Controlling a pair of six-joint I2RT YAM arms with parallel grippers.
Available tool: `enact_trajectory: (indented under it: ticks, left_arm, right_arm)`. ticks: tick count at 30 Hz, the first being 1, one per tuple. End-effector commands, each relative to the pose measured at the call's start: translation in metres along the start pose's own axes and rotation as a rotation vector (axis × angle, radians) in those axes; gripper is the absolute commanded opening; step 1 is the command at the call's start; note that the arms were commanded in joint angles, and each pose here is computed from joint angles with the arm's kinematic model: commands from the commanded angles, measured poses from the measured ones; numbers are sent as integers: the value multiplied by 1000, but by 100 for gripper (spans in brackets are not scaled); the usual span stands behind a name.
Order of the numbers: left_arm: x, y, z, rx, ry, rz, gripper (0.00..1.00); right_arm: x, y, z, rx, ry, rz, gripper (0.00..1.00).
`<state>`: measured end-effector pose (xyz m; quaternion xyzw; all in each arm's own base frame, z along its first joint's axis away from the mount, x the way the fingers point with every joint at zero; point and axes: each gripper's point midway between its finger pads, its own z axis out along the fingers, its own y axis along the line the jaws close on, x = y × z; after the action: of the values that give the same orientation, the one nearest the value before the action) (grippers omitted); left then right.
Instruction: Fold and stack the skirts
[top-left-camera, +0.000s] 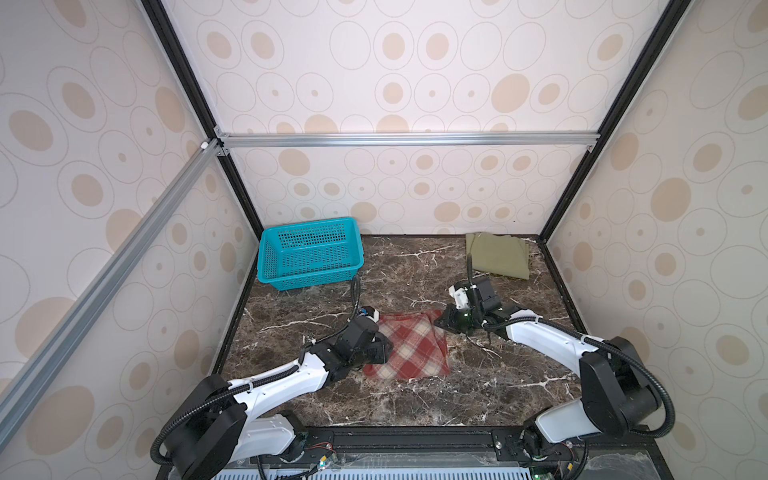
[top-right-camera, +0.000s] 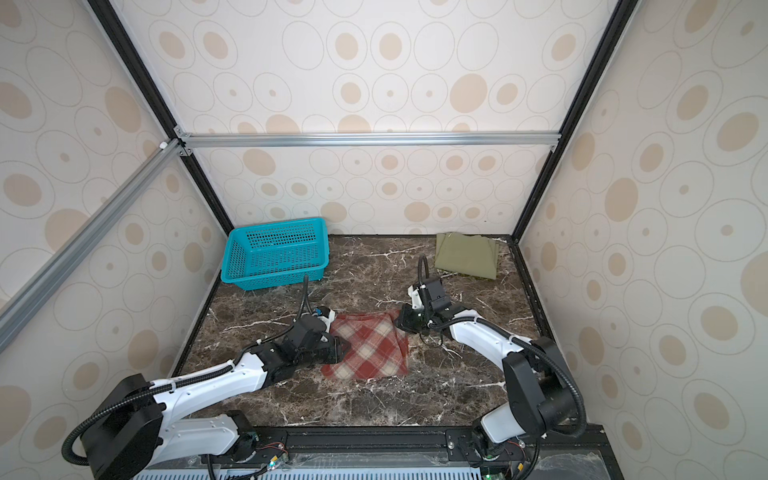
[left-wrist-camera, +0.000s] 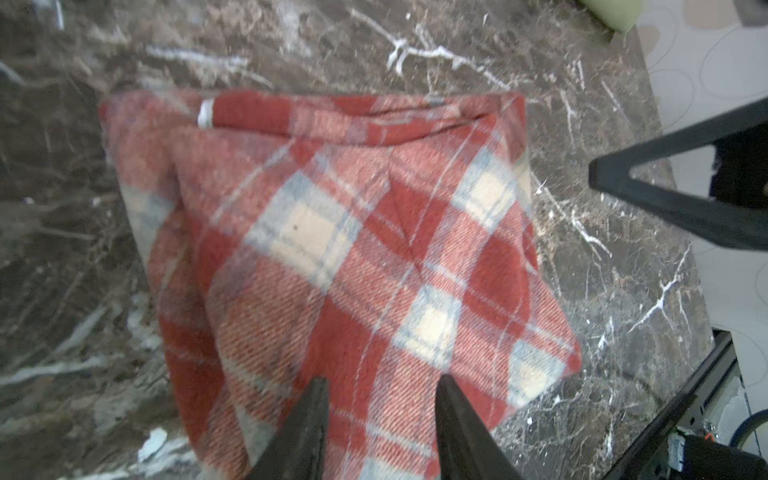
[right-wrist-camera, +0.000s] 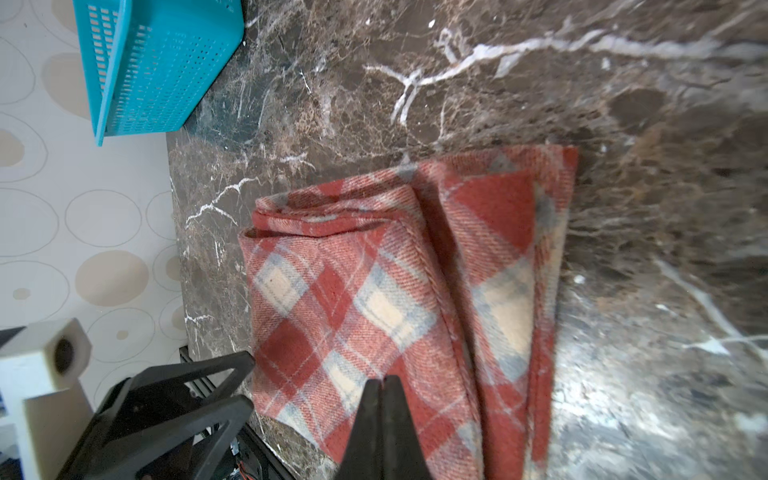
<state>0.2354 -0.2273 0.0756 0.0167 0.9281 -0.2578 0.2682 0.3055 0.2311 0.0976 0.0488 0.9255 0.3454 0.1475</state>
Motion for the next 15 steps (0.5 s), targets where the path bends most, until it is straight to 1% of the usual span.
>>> enact_trajectory:
  ticks: [1, 6, 9, 15]
  left_arm:
    - [13, 4, 3, 16, 42, -46, 42]
    - [33, 21, 14, -36, 98, -58, 39]
    - [42, 33, 19, -74, 121, -54, 37]
    - [56, 57, 22, -171, 157, -58, 33]
  right_arm:
    - [1, 10, 15, -49, 33, -19, 0]
    - [8, -3, 41, -52, 63, 29, 0]
    - [12, -20, 51, -11, 61, 52, 0]
    - [31, -51, 62, 68, 96, 103, 0]
